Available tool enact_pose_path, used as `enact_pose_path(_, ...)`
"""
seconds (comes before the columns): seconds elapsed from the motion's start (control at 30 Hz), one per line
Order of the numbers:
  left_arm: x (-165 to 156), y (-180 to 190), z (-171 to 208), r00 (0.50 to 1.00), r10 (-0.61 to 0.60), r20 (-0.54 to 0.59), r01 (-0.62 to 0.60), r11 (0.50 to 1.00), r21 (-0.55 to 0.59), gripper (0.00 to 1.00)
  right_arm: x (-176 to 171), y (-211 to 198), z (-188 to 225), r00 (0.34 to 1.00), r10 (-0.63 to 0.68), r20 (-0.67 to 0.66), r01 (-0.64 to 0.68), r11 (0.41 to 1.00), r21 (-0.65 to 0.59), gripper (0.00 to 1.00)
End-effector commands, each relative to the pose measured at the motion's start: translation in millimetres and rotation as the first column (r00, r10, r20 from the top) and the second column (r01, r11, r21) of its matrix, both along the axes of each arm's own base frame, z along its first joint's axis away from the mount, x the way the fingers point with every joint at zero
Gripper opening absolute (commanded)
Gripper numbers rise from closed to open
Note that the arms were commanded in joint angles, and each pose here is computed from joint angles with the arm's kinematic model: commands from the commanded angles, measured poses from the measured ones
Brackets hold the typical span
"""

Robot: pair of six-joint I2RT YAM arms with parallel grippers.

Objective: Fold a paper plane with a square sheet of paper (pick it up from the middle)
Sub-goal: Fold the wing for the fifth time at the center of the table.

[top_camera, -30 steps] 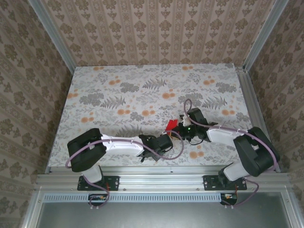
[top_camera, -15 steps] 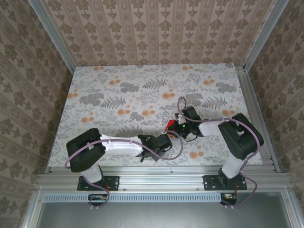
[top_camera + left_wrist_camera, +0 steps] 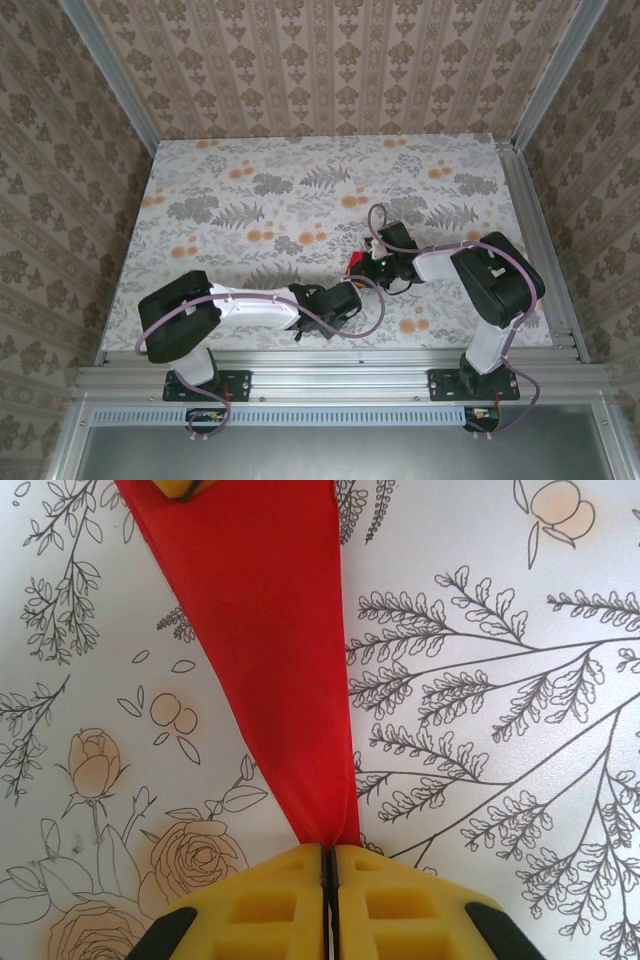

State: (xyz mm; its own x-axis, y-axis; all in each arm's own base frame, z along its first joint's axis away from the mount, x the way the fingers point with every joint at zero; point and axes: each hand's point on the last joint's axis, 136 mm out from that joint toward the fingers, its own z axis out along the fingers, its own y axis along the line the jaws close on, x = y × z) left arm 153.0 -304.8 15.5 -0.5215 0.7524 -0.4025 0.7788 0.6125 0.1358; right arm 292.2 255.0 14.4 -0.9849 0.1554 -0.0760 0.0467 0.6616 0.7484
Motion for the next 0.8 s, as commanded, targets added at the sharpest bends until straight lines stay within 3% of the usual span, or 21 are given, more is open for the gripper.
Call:
enact_pose_path(0.0, -22, 33, -31, 0.993, -0.023, -0.114, 0.038, 0.991, 0.125, 0.11, -4, -11, -22, 0.999, 0.008, -0.032, -0.011, 0.996, -0.084, 0.05)
enact_pose_path(0.23, -16, 16, 5, 0.996, -0.025, -0.08, 0.028, 0.999, 0.027, 0.16, -17, -23, -41, 0.997, 0.024, -0.076, -0.036, 0.987, -0.154, 0.05)
enact_pose_path(0.47, -12, -8, 61, 0.997, -0.026, -0.079, 0.012, 0.984, -0.177, 0.22, -23, -26, -46, 0.995, 0.03, -0.09, -0.044, 0.986, -0.161, 0.05)
enact_pose_path(0.77, 24, -4, 65, 0.968, 0.131, -0.213, -0.202, 0.912, -0.358, 0.14, -27, -25, -42, 0.996, 0.032, -0.087, -0.044, 0.989, -0.14, 0.05)
